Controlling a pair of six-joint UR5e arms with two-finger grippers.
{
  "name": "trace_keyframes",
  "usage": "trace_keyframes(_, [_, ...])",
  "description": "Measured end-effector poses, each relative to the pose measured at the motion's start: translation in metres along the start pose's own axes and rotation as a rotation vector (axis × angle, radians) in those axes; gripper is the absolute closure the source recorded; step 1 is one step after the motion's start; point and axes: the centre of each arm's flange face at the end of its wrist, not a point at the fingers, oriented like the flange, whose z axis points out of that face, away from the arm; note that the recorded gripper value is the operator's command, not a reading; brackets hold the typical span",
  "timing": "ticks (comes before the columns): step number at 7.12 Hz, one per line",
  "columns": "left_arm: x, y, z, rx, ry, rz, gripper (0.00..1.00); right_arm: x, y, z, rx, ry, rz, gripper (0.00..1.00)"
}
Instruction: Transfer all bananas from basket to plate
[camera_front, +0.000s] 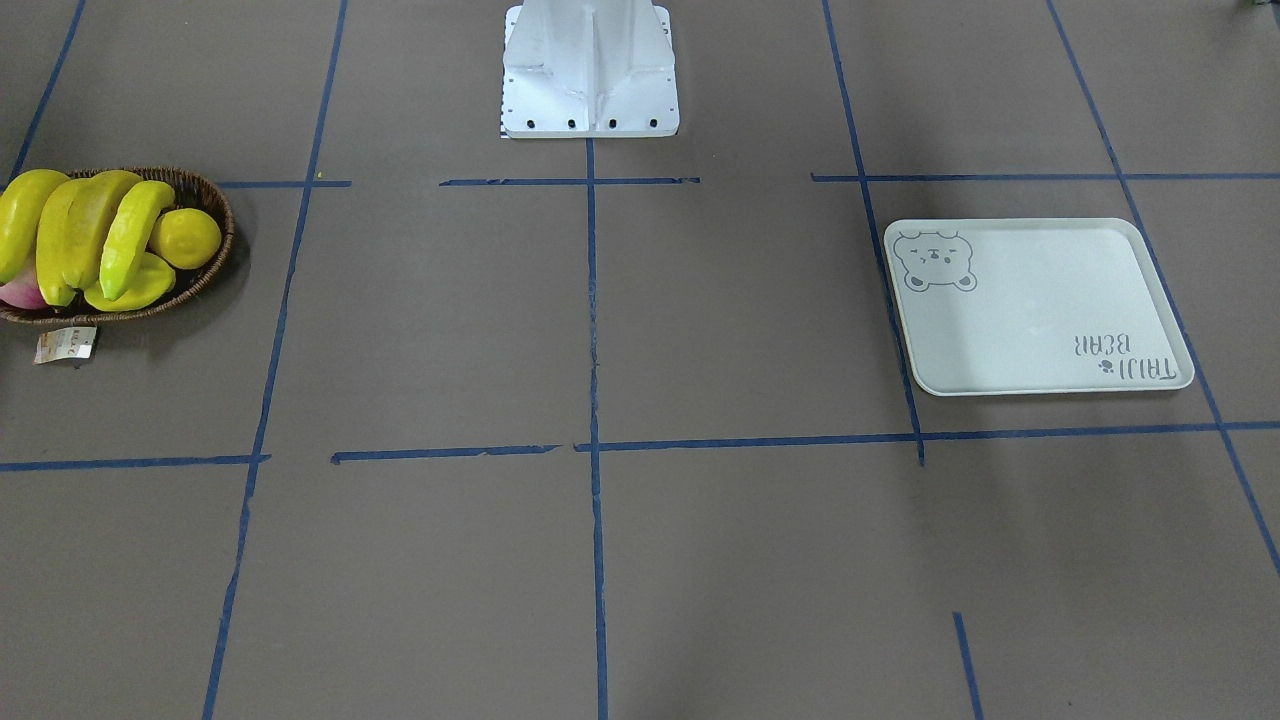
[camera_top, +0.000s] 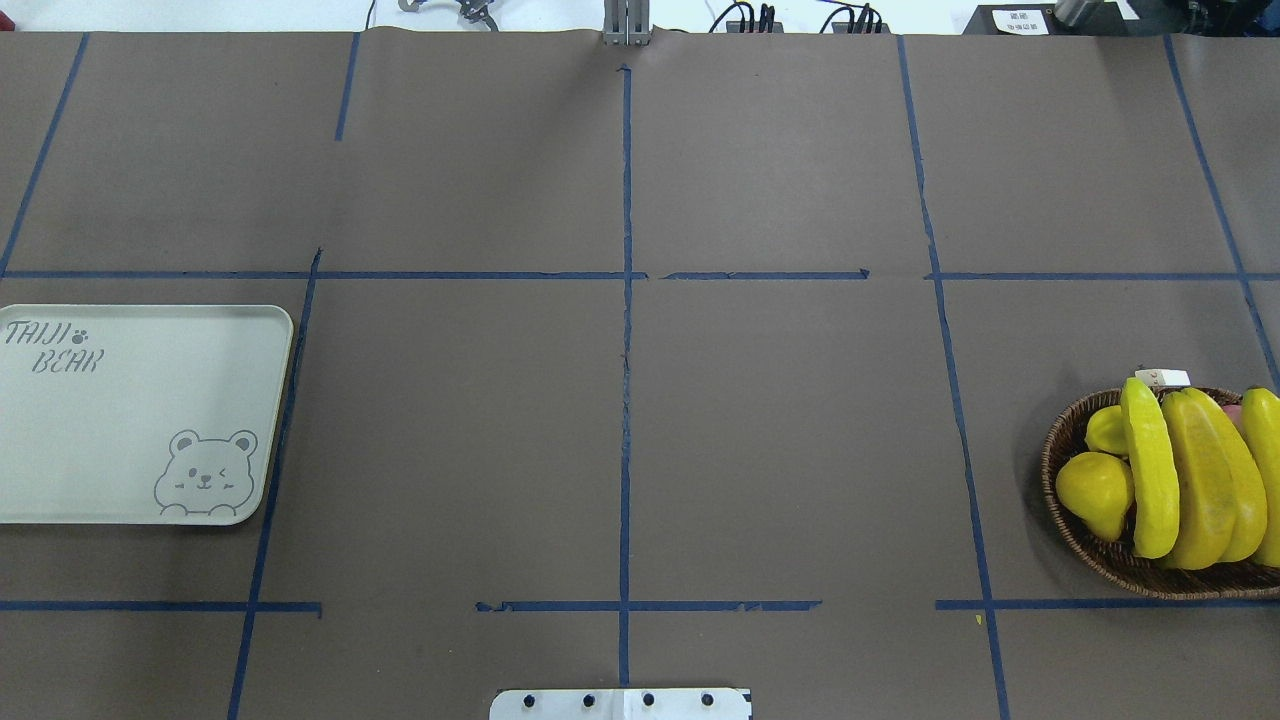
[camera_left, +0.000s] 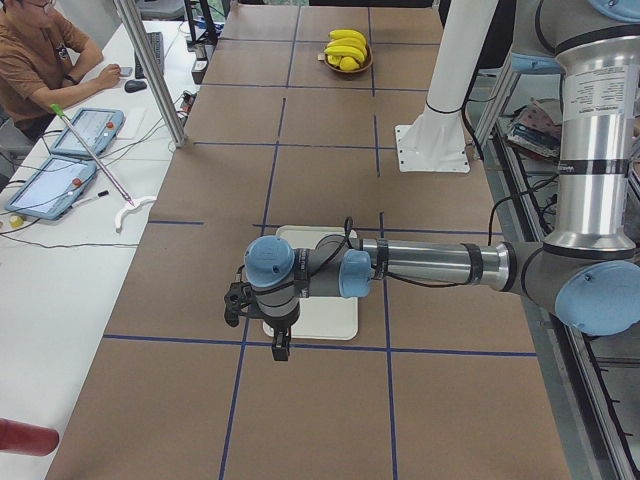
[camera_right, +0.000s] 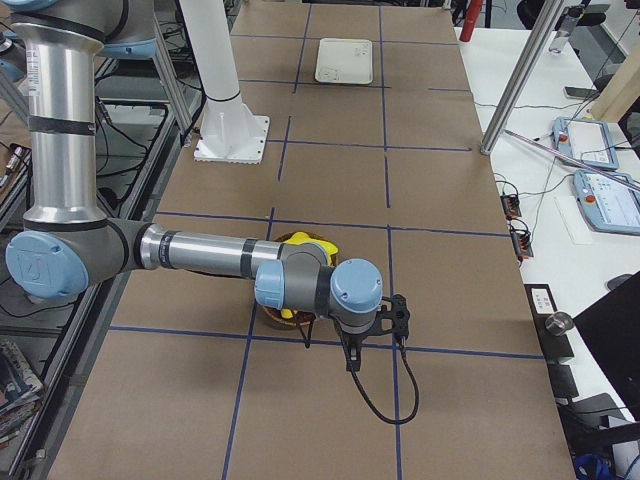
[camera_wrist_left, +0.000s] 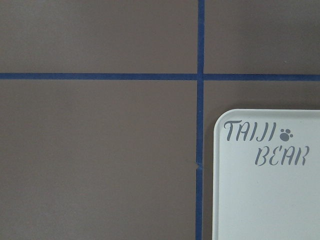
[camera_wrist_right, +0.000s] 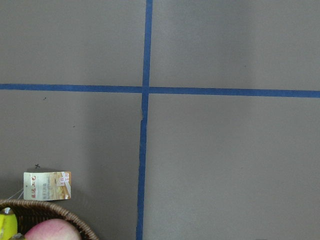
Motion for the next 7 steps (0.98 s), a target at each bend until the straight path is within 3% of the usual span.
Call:
trace_keyframes(5, [0.003,0.001,-0.003,0.006,0.0,0.004,0.0,-0.053,-0.021,0.003,-0.01,0.017,-0.077,0.0])
trace_keyframes(7, [0.002,0.003,-0.002,0.004,0.0,0.002,0.0,-0.096,0.008,-0.012,0.016,0.019,-0.078,0.0])
